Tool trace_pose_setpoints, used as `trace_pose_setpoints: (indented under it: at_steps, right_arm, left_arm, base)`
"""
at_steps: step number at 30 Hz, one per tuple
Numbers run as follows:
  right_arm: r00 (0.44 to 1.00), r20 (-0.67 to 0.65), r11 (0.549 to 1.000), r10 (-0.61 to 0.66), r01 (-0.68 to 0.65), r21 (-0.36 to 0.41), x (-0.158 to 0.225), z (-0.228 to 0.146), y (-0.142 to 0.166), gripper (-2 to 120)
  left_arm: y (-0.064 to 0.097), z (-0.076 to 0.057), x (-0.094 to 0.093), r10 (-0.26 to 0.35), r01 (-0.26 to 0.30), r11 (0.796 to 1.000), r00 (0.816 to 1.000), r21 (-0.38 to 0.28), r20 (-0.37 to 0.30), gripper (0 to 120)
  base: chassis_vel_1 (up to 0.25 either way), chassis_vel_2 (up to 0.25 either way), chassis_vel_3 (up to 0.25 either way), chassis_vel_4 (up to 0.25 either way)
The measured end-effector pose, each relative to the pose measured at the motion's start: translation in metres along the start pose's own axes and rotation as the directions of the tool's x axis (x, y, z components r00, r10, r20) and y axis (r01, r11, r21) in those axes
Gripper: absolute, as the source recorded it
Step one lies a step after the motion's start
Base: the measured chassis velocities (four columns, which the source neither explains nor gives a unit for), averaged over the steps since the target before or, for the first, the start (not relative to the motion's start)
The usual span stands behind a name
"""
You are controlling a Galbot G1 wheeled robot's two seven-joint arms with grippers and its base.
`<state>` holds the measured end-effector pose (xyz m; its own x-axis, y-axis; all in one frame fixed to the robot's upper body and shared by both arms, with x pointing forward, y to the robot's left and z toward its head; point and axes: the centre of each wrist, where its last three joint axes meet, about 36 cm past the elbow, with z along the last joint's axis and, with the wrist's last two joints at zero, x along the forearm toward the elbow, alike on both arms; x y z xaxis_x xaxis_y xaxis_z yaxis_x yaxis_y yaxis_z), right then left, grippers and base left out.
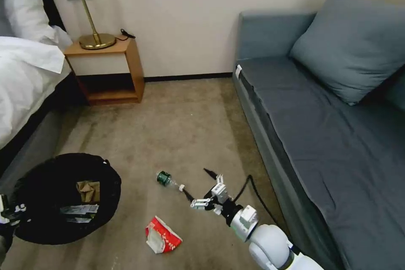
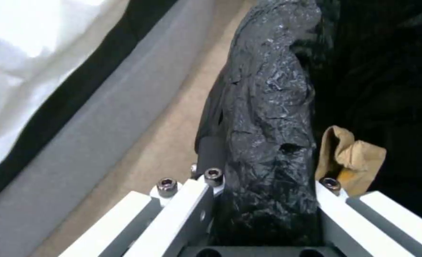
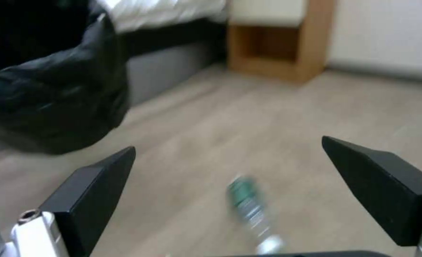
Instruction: Pick up the trash bin, then pick up the garbage on the floor and place it into the trash bin.
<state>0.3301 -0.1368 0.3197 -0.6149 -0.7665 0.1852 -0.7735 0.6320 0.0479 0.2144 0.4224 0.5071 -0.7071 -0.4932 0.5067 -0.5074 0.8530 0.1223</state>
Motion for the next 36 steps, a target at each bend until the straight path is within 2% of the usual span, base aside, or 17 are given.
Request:
trace_pose_setpoints:
  at_steps: [6,7,9,20,27,36]
  right_arm:
    - [0.988,-0.113,0.990,-0.109,0.098,-0.100,-0.026,-0.001,-0.009,100]
    - [0.972,-0.181,0.982,-0.153,0.128,-0.140,-0.038,0.000,-0.009,100]
    - [0.952,-0.245,0.976,-0.182,0.145,-0.164,-0.053,0.006,-0.005,100]
    - [0.852,-0.434,0.956,-0.293,0.263,-0.131,-0.106,0.030,0.014,100]
    - [0.812,-0.490,0.947,-0.318,0.302,-0.113,-0.127,0.033,0.017,100]
    - [0.770,-0.528,0.930,-0.358,0.344,-0.130,-0.141,0.042,0.031,100]
  left_arm:
    - [-0.002,0.007,0.003,-0.014,0.014,1.000,1.000,-0.005,-0.009,2]
    - [-0.002,0.009,0.004,-0.022,0.022,1.000,1.000,-0.011,-0.009,2]
    - [-0.002,0.010,0.005,-0.024,0.024,1.000,1.000,-0.011,-0.007,2]
    - [-0.008,0.009,0.016,-0.018,0.018,1.000,1.000,-0.023,0.002,2]
    - [-0.007,0.011,0.016,-0.021,0.021,0.999,1.000,-0.026,-0.004,2]
    - [-0.007,0.011,0.018,-0.019,0.019,1.000,1.000,-0.022,-0.006,2]
  base:
    - [0.000,0.000,0.000,0.000]
    - [0.000,0.000,0.000,0.000]
    - [0.000,0.000,0.000,0.000]
    - [0.000,0.000,0.000,0.000]
    - [0.000,0.000,0.000,0.000]
    - [0.000,0.000,0.000,0.000]
